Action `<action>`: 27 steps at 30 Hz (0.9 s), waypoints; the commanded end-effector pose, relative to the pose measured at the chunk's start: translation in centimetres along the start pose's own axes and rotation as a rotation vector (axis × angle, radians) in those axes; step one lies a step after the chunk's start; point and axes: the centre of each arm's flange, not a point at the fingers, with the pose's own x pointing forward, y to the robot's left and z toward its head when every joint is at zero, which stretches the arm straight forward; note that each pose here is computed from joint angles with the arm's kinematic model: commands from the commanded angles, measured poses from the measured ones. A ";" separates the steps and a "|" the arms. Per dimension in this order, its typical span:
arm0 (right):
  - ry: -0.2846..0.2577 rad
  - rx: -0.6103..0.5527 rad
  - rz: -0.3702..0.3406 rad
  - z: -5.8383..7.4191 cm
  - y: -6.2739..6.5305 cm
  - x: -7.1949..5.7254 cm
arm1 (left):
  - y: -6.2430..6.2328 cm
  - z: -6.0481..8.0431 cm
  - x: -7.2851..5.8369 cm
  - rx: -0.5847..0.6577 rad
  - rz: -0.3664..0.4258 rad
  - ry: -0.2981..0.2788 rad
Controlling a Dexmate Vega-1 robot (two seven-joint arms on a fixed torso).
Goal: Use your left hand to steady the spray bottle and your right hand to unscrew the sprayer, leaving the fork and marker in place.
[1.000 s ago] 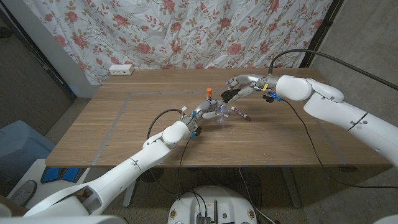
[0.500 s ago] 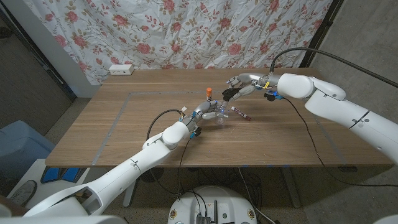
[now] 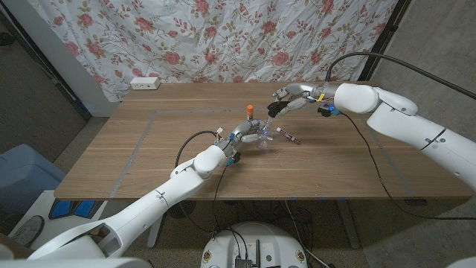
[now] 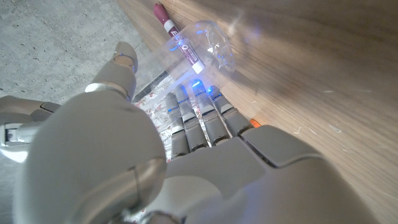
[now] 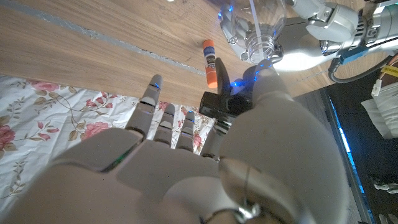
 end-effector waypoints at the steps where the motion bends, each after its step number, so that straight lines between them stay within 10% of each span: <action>1: 0.010 -0.016 0.001 0.5 -1.7 -0.7 | 0.3 0.0 0.1 0.002 -0.001 -0.008; 27: 0.004 -0.024 -0.019 1.3 -4.1 -2.3 | 0.4 -0.2 -0.1 0.002 0.003 -0.006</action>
